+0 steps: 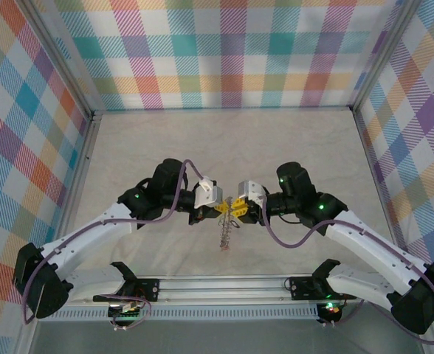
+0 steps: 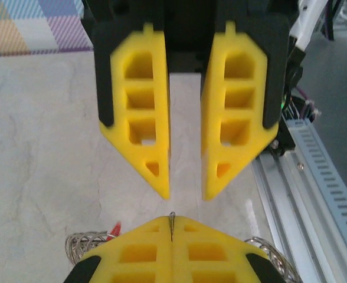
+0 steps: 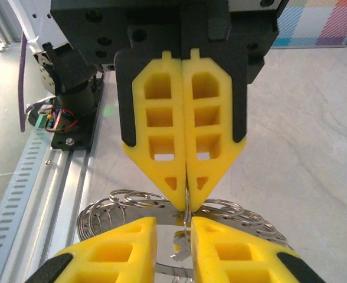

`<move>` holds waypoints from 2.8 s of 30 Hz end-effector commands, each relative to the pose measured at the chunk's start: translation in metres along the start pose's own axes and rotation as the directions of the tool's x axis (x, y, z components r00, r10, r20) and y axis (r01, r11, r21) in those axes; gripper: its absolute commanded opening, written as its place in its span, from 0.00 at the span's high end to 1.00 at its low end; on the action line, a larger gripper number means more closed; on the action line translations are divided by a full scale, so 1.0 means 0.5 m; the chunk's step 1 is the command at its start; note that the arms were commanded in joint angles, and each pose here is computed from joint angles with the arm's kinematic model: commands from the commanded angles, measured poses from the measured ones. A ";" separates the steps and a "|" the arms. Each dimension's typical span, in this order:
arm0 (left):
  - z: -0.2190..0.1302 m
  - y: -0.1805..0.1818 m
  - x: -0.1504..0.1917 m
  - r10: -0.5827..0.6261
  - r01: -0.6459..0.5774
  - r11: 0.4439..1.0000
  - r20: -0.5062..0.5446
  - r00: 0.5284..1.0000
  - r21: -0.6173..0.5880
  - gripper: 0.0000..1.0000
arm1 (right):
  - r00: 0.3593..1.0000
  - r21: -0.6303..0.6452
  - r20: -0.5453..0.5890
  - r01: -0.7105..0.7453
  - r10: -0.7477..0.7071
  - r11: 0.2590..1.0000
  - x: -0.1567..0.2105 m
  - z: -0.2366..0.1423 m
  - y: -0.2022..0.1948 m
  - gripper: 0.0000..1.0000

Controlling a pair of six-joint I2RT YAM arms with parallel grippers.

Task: Put the keys on the keyring

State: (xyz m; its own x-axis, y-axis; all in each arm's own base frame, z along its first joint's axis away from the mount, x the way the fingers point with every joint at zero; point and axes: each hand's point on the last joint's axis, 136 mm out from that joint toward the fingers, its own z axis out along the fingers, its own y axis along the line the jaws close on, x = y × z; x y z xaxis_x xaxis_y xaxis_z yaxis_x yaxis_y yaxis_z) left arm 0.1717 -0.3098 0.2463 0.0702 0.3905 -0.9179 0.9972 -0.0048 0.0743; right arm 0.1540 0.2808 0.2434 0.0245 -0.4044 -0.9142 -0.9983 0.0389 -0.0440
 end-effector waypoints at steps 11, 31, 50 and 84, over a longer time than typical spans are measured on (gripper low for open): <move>-0.022 0.005 -0.078 -0.014 0.018 1.000 0.219 0.976 -0.017 1.00 | 0.999 -0.010 0.048 0.008 -0.008 1.000 -0.009 0.003 0.002 0.76; -0.030 0.018 -0.093 -0.038 0.062 0.996 0.323 0.946 -0.063 1.00 | 0.987 -0.055 0.157 -0.033 0.042 0.998 -0.041 0.019 -0.002 0.90; -0.048 -0.017 0.022 -0.036 0.034 0.999 -0.117 0.992 -0.019 0.87 | 0.950 -0.102 -0.312 -0.025 -0.008 0.994 0.024 0.001 -0.004 1.00; 0.015 -0.002 0.010 -0.016 0.016 1.000 -0.023 1.000 0.018 0.68 | 0.926 -0.089 -0.347 0.124 -0.147 0.988 0.007 0.019 -0.031 1.00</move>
State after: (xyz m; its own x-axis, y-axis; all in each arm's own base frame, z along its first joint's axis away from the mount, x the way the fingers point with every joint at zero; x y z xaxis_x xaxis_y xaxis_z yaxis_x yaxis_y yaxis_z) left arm 0.1783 -0.3132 0.2442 0.0438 0.4004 -0.9153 0.9984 0.0163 0.0549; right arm 0.1689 0.2768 0.2214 0.1232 -0.7517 -0.6479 -0.9924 -0.0900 -0.0843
